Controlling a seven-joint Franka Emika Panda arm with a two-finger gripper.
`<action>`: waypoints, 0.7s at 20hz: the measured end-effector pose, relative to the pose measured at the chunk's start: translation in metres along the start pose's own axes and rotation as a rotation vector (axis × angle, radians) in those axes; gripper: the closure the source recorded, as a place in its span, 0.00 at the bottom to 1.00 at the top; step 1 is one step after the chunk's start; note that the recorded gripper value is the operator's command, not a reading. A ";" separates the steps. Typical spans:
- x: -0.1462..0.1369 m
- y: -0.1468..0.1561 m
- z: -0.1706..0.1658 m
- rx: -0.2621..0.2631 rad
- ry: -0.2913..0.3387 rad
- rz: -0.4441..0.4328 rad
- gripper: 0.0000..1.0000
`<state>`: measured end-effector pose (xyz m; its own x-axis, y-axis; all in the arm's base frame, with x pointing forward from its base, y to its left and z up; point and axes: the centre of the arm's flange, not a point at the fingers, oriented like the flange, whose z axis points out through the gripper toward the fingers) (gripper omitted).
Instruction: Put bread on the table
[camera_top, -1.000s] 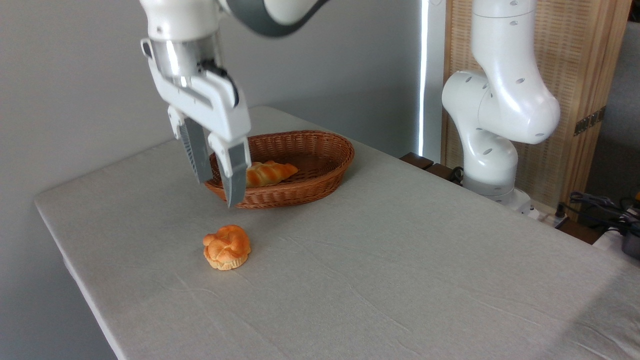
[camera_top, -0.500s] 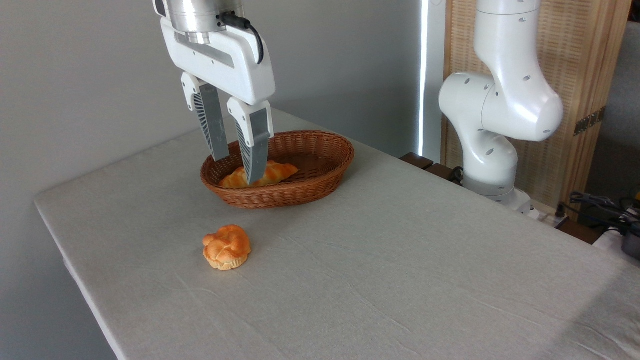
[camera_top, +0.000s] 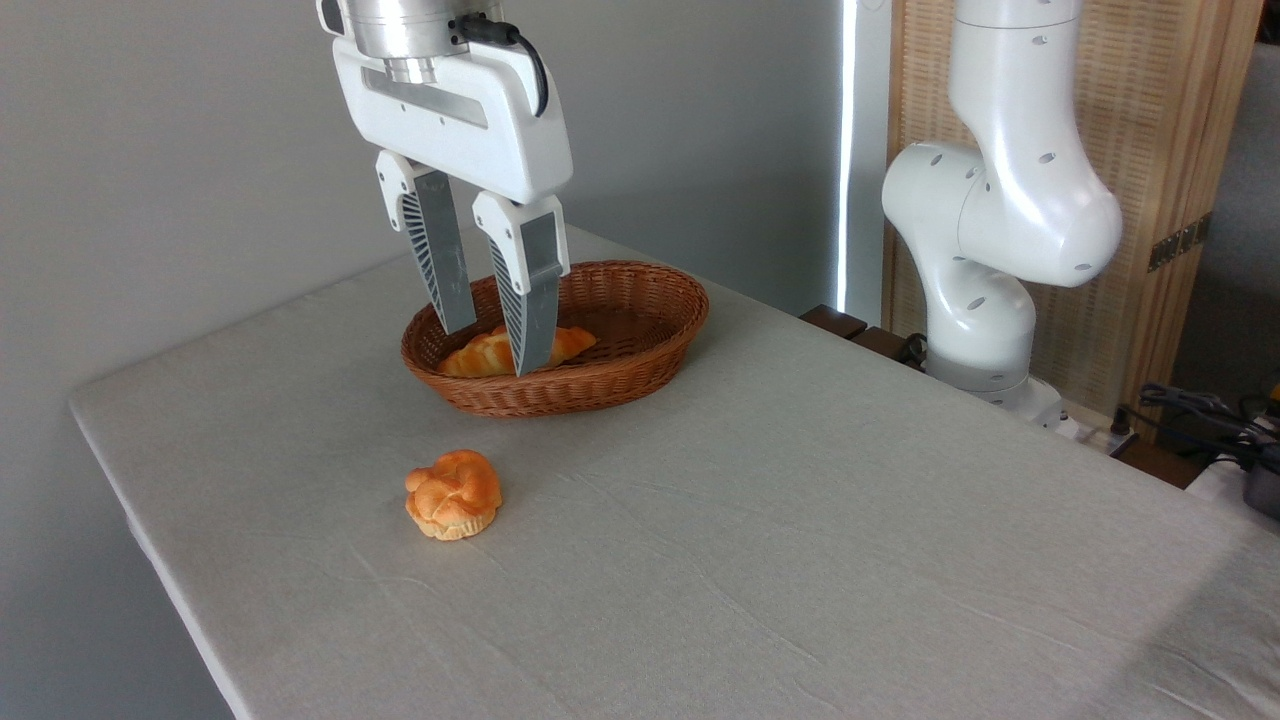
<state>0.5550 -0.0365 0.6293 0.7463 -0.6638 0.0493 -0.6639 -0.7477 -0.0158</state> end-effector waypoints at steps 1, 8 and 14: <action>-0.001 -0.001 0.000 0.000 0.000 -0.002 0.00; 0.002 0.002 0.001 -0.002 -0.003 0.010 0.00; 0.002 0.002 0.002 -0.002 -0.003 0.020 0.00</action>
